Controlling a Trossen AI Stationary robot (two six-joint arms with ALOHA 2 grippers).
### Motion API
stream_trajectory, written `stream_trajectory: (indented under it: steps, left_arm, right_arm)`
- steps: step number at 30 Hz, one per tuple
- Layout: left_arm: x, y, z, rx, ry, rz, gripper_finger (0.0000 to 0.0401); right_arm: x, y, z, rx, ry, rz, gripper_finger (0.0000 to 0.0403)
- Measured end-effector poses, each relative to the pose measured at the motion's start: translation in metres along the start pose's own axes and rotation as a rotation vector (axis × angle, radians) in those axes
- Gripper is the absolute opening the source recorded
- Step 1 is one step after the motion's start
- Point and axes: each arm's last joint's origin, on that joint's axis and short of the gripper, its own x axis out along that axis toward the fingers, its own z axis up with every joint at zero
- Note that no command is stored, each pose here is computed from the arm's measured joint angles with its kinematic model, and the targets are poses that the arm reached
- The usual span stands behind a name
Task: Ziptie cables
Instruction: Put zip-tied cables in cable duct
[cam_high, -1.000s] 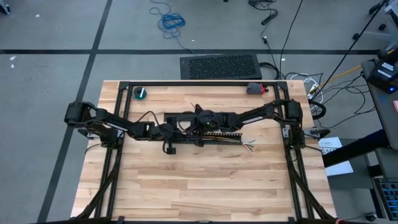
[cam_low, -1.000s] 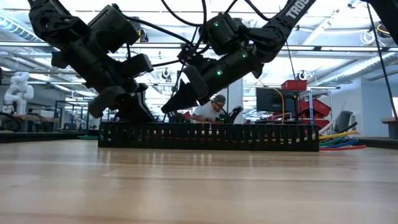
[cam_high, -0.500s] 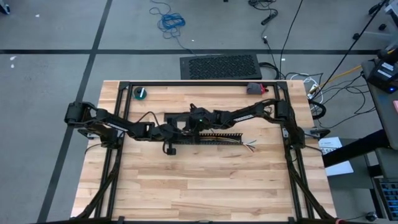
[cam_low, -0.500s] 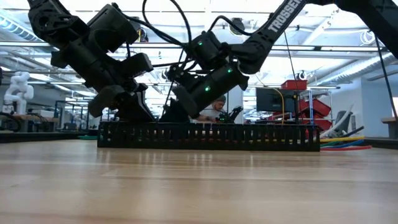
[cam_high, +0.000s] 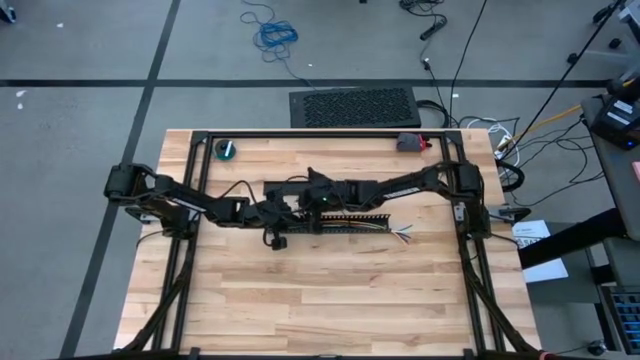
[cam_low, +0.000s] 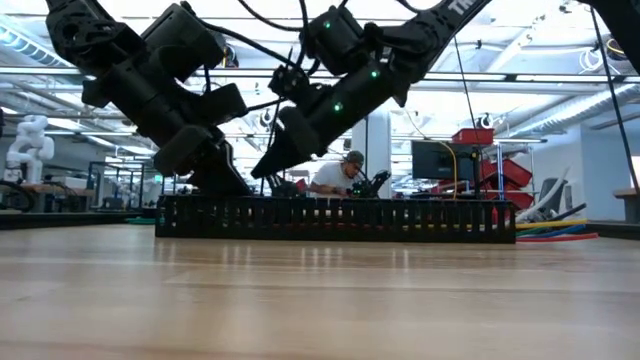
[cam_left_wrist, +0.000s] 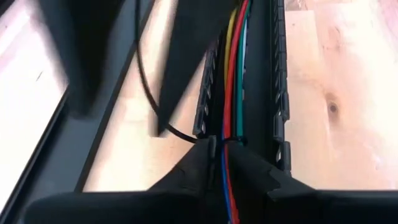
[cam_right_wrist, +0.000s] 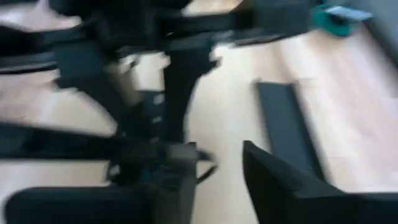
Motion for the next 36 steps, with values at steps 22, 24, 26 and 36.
stream_trajectory:
  steps: [22, 24, 26, 36]
  left_arm:
    - [-0.002, -0.011, 0.003, -0.09, -0.017, -0.023, 0.0097]
    - [-0.003, -0.012, 0.003, -0.096, -0.018, 0.003, 0.0097]
    - [-0.006, -0.014, 0.004, -0.078, -0.03, 0.044, 0.0097]
    - [-0.04, -0.023, 0.021, 0.024, -0.172, 0.142, 0.0097]
  right_arm:
    - [-0.086, 0.042, 0.036, -0.17, 0.13, -0.423, 0.0217]
    - [-0.094, 0.053, 0.031, -0.178, 0.181, -0.456, 0.0217]
    - [-0.1, 0.068, 0.029, -0.172, 0.192, -0.473, 0.0215]
    - [-0.142, 0.132, 0.013, -0.275, 0.147, -0.629, 0.0205]
